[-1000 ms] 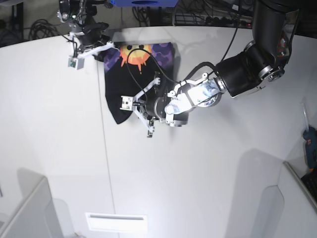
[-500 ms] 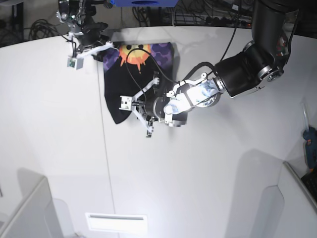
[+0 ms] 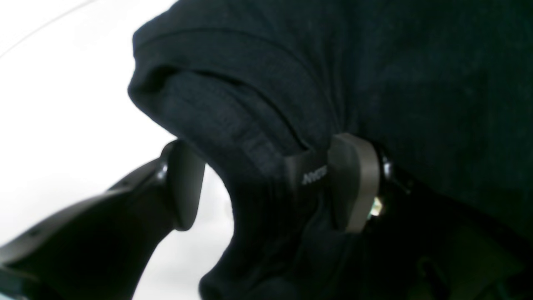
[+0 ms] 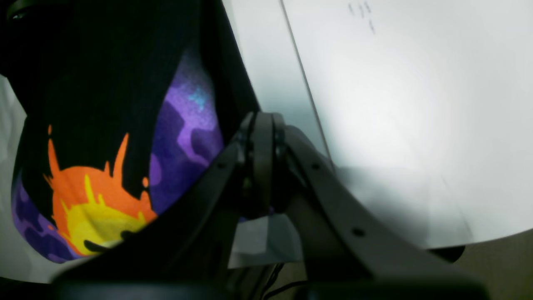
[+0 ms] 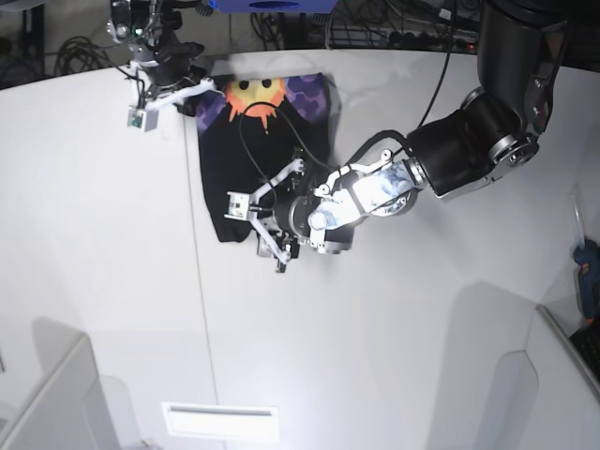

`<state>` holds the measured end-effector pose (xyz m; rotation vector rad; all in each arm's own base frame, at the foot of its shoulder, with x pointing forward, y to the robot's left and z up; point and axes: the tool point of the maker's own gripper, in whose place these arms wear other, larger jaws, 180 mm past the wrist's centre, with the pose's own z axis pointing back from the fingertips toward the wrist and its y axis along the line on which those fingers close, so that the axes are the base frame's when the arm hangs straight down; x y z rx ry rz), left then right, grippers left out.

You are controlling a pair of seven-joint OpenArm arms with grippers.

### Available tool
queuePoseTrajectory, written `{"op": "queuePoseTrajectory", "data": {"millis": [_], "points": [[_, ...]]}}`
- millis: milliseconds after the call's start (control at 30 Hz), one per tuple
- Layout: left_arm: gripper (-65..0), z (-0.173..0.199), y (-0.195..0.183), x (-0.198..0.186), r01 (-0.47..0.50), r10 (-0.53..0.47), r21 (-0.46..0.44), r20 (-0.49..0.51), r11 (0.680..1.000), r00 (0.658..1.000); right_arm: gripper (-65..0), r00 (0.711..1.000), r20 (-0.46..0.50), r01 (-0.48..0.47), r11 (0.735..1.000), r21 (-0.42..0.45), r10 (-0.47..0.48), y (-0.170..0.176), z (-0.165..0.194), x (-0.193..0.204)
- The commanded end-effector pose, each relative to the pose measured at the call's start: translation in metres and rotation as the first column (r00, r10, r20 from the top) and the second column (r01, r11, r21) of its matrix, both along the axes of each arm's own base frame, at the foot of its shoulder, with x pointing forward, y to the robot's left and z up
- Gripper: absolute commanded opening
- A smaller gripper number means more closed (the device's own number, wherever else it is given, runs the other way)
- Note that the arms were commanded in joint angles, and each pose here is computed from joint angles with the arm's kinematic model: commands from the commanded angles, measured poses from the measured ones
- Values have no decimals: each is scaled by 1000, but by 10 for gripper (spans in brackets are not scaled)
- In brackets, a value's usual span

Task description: Fold the T-shirt properly

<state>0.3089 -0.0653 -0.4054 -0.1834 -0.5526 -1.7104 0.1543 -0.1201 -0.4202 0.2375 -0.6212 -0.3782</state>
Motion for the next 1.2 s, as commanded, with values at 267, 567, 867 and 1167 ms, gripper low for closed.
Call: {"op": "queuePoseTrajectory", "data": {"millis": [267,567,867,1167], "points": [[-201,64,-3,52,-163,179,-207,61,965,982,-650,998,34,58,997,-45,-57,-26,7,4],[-423,131,12,44,-256,330,-479,76,840,941,-650,990,67,133,985,-114,-126,-65,16,3],[-650,129,98,16,-413,509,-503,62,759,859,-650,987,140,113,964,-242,-81,-106,34,-11],[-650,105,129,-50,-421,489,-584,-46,694,871,-650,991,131,44,949,-311,-3,-133,51,-36]]}}
